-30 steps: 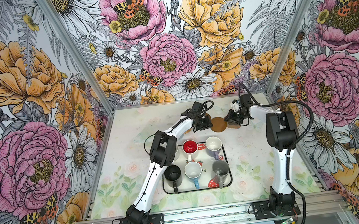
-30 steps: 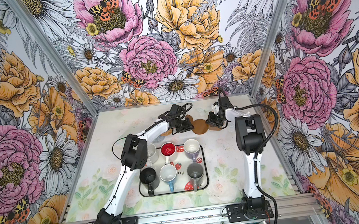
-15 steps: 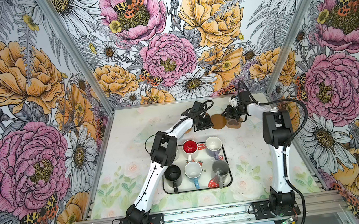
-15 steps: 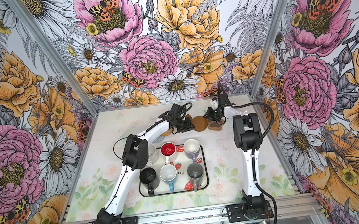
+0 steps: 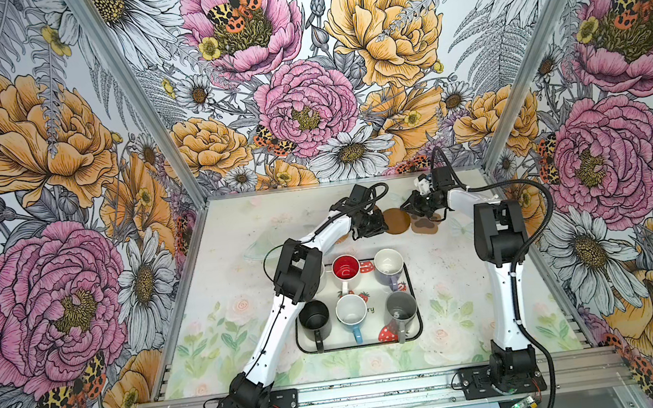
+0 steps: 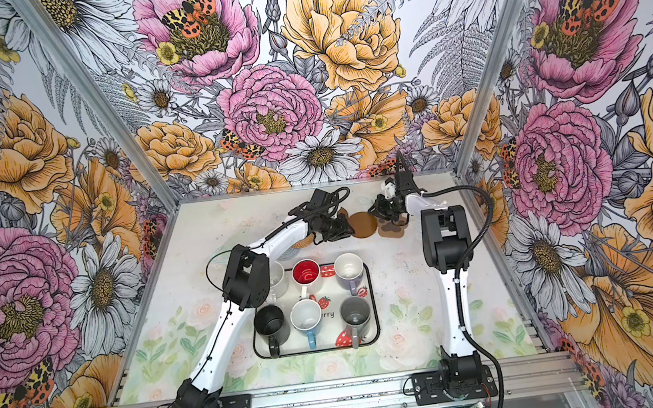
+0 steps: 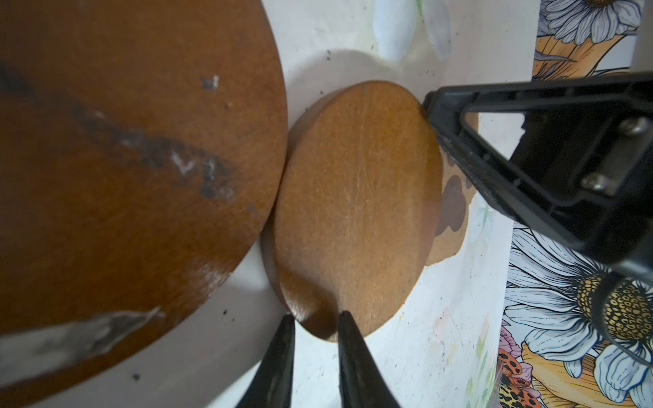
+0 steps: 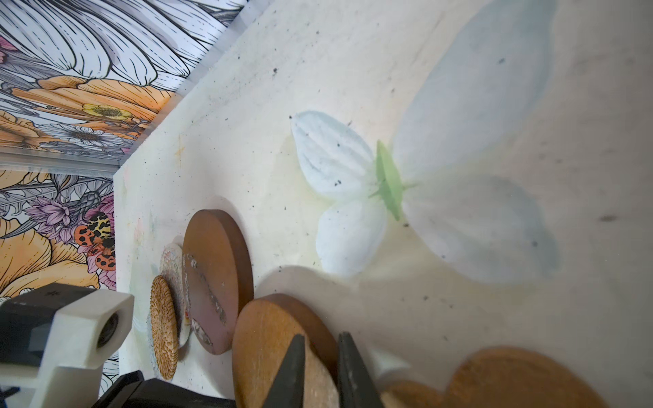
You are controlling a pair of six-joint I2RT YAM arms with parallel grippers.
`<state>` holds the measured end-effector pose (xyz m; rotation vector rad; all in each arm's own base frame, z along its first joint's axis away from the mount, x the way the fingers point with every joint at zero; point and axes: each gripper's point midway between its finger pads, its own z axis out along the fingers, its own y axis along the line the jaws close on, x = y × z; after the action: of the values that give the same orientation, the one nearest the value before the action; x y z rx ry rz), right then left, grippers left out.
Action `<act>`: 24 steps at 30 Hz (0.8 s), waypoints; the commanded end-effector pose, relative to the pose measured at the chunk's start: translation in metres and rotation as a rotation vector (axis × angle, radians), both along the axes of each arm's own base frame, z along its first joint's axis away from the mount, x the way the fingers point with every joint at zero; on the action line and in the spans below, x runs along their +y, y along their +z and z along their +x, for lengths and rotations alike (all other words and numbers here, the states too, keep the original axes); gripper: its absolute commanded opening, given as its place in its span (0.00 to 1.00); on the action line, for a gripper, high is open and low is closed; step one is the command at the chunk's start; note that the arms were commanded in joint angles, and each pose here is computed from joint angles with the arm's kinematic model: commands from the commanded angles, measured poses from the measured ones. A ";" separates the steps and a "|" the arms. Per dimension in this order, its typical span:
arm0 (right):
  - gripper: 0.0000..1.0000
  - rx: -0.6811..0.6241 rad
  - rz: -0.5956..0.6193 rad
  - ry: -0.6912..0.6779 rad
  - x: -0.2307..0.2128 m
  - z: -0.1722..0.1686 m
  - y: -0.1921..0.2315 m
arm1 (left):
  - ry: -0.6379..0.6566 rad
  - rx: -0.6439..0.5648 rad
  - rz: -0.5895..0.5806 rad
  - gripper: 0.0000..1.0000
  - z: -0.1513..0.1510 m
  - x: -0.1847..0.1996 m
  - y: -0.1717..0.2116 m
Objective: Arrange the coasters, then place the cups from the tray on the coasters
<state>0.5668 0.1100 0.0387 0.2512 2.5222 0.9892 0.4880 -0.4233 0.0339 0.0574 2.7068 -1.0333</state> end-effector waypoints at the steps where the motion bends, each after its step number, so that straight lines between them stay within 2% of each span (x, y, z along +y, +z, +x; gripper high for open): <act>1: 0.20 0.090 0.106 0.116 0.051 -0.023 -0.009 | -0.031 -0.017 -0.016 0.24 -0.007 -0.010 -0.005; 18: 0.20 0.107 0.113 0.117 0.062 -0.017 -0.020 | -0.026 -0.018 -0.011 0.24 -0.005 -0.002 -0.002; 24: 0.30 0.100 0.108 0.113 0.059 -0.017 -0.016 | -0.034 -0.022 -0.018 0.29 -0.007 -0.004 0.003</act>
<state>0.5806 0.1301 0.0353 0.2278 2.4975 1.0400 0.4800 -0.4227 0.0343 0.0678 2.7236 -1.0619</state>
